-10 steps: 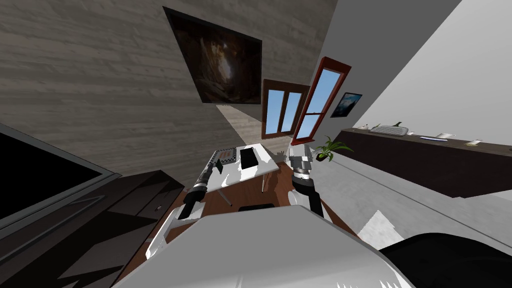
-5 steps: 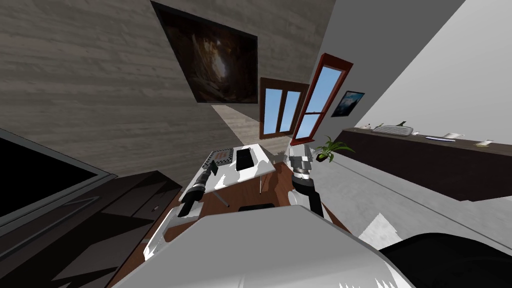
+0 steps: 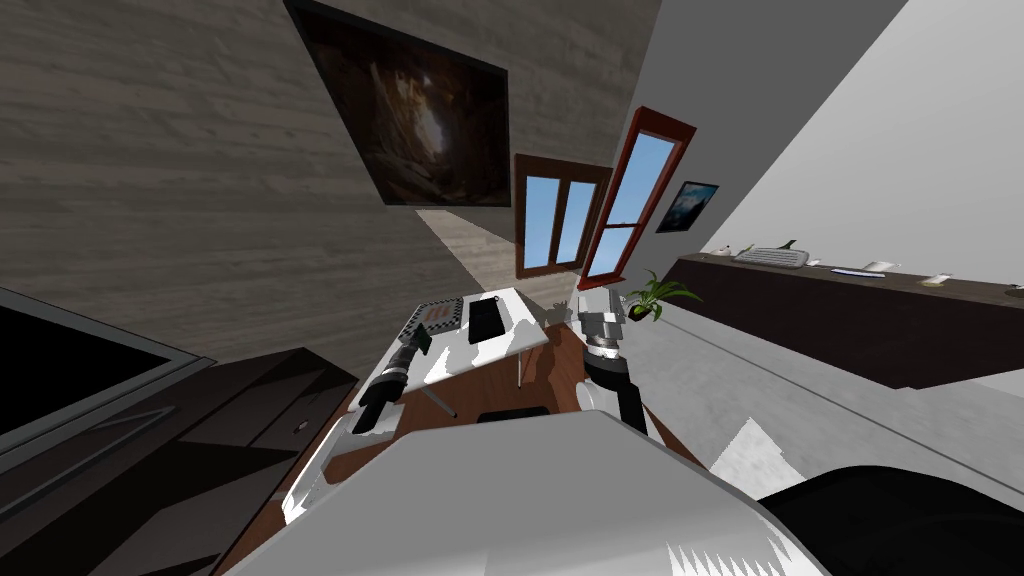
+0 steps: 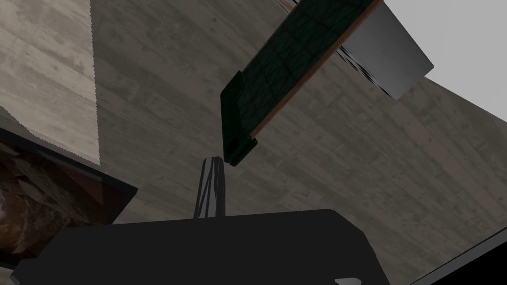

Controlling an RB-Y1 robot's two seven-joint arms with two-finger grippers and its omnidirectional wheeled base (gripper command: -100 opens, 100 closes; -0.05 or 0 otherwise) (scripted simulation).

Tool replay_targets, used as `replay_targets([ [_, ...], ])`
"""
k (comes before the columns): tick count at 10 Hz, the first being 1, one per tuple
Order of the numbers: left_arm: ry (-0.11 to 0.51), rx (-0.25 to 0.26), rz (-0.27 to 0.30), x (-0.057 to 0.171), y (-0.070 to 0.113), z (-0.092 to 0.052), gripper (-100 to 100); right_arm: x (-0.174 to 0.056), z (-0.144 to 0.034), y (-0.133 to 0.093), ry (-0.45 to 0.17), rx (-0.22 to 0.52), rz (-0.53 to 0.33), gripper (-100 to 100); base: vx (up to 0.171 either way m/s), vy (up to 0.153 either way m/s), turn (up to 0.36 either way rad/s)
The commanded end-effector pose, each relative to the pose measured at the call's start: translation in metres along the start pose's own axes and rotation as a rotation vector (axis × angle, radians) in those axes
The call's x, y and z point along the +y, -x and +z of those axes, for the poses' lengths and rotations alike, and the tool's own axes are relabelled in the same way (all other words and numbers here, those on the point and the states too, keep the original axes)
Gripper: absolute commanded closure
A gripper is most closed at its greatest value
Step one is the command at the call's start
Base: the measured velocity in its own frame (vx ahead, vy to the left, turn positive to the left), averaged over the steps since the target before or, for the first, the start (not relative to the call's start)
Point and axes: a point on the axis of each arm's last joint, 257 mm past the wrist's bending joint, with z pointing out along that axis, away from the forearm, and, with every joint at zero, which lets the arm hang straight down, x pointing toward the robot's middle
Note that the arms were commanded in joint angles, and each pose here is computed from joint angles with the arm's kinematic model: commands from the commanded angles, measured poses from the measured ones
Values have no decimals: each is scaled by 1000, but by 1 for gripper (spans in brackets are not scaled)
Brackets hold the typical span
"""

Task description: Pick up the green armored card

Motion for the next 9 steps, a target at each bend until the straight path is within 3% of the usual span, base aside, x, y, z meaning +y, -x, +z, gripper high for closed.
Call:
replay_targets([
  [1, 0, 0, 0, 0, 0, 0, 100, 0, 0, 0, 0, 0, 0, 0, 0, 0, 0],
  [3, 0, 0, 0, 0, 0, 0, 100, 0, 0, 0, 0, 0, 0, 0, 0, 0, 0],
  [4, 0, 0, 0, 0, 0, 0, 0, 0, 0, 0, 0, 0, 0, 0, 0, 0, 0],
  [5, 1, 6, 66, 3, 0, -2, -100, 0, 0, 0, 0, 0, 0, 0, 0, 1, -20],
  [9, 2, 20, 222, 10, -1, -7, -100, 0, 0, 0, 0, 0, 0, 0, 1, 3, -17],
])
